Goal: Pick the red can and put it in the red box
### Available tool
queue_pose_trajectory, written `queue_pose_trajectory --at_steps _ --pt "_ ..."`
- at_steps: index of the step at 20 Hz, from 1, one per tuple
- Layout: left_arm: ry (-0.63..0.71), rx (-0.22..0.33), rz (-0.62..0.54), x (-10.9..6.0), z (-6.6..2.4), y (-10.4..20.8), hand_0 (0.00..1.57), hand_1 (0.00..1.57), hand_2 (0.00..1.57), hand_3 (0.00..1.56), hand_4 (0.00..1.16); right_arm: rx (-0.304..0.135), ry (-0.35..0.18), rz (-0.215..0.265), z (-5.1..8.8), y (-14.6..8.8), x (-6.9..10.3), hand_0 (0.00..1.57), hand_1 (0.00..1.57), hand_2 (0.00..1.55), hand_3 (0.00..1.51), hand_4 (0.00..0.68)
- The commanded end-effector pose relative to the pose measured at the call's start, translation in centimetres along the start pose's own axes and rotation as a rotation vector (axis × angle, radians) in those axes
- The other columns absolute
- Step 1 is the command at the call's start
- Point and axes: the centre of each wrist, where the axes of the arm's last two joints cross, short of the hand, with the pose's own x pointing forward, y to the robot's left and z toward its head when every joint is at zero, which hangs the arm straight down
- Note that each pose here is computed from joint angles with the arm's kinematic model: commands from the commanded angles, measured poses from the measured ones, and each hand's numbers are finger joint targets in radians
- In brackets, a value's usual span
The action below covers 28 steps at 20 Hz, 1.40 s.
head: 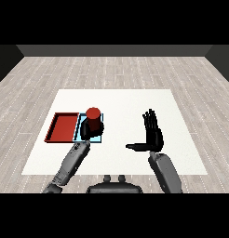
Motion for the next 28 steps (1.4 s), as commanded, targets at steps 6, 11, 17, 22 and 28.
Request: queue_pose_trajectory --at_steps 6,11,17,22,28 --pt "-0.002 0.133 -0.222 2.2 -4.52 8.9 1.57 1.57 1.57 1.49 1.11 -0.094 0.049 0.067 3.2 -5.8 -1.0 0.0 0.0 0.0 0.0 0.0" --pt "0.124 0.156 -0.467 1.2 -4.27 16.2 1.57 1.57 1.54 1.47 1.12 -0.115 0.066 0.028 4.1 -5.3 -0.6 0.0 0.0 0.0 0.0 0.0" --pt "0.399 0.225 -0.609 -2.2 -4.6 21.1 1.57 1.57 1.56 1.48 1.05 -0.156 0.104 0.072 4.0 -8.0 -2.2 0.0 0.0 0.0 0.0 0.0" --pt "0.621 0.293 -0.764 -4.5 -3.09 25.1 1.51 1.51 1.43 1.36 0.97 -0.148 0.096 0.018 3.7 -7.1 -3.8 0.0 0.0 0.0 0.0 0.0" --pt "0.816 0.244 -0.831 -6.7 -2.08 25.1 0.0 0.0 0.32 0.0 0.71 -0.135 0.109 0.083 2.7 -7.3 -5.0 0.0 0.0 0.0 0.0 0.0"
